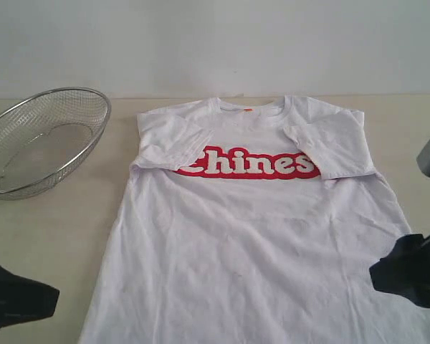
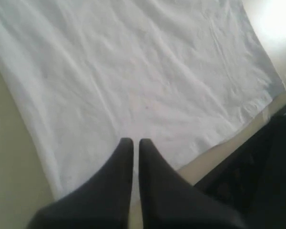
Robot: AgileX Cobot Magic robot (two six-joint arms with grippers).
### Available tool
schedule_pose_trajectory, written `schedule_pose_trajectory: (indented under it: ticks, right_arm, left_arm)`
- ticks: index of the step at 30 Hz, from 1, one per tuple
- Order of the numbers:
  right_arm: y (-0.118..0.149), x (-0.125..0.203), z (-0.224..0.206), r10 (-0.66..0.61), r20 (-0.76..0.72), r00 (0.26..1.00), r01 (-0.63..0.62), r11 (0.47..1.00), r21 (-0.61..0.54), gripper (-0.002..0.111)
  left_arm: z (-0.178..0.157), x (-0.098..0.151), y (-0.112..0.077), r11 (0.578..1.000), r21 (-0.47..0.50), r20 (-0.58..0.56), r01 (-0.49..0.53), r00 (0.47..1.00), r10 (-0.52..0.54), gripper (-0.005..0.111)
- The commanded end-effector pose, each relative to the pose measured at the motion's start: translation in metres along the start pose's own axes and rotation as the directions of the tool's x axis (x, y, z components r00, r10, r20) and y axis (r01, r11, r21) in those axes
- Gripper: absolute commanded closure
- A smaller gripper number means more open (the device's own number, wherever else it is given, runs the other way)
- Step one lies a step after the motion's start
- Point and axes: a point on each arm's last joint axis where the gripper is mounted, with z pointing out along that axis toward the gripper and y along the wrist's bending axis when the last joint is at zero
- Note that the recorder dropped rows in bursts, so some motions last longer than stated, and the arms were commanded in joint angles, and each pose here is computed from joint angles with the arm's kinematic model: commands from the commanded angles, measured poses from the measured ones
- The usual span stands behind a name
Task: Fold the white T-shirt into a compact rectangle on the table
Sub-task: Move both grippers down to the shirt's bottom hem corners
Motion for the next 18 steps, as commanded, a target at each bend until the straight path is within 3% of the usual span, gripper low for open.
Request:
schedule_pose_trajectory:
  ticks: [1,3,8,18]
  right_arm:
    - [-0.01,0.006,0.001,0.03,-0.062,0.998,-0.023,0.994,0.103,0.05]
    - [-0.011,0.008,0.006,0.032,-0.119,0.992,-0.019,0.994,0.11,0.05]
    - [-0.015,0.015,0.021,0.054,-0.286,0.957,-0.018,0.991,0.13,0.05]
    - [-0.017,0.017,0.036,0.175,-0.397,0.901,-0.112,0.978,0.178,0.05]
  left_arm:
    - [0.016,0.002,0.009,0.999,-0.018,-0.083,0.035,0.996,-0.036,0.098]
    - [0.022,0.002,0.012,0.999,-0.022,-0.119,0.032,0.992,-0.035,0.086]
    - [0.034,0.005,0.017,0.997,-0.022,-0.219,0.069,0.973,-0.072,0.039]
    - [0.043,0.019,0.029,0.977,-0.128,-0.332,0.169,0.921,-0.203,0.037]
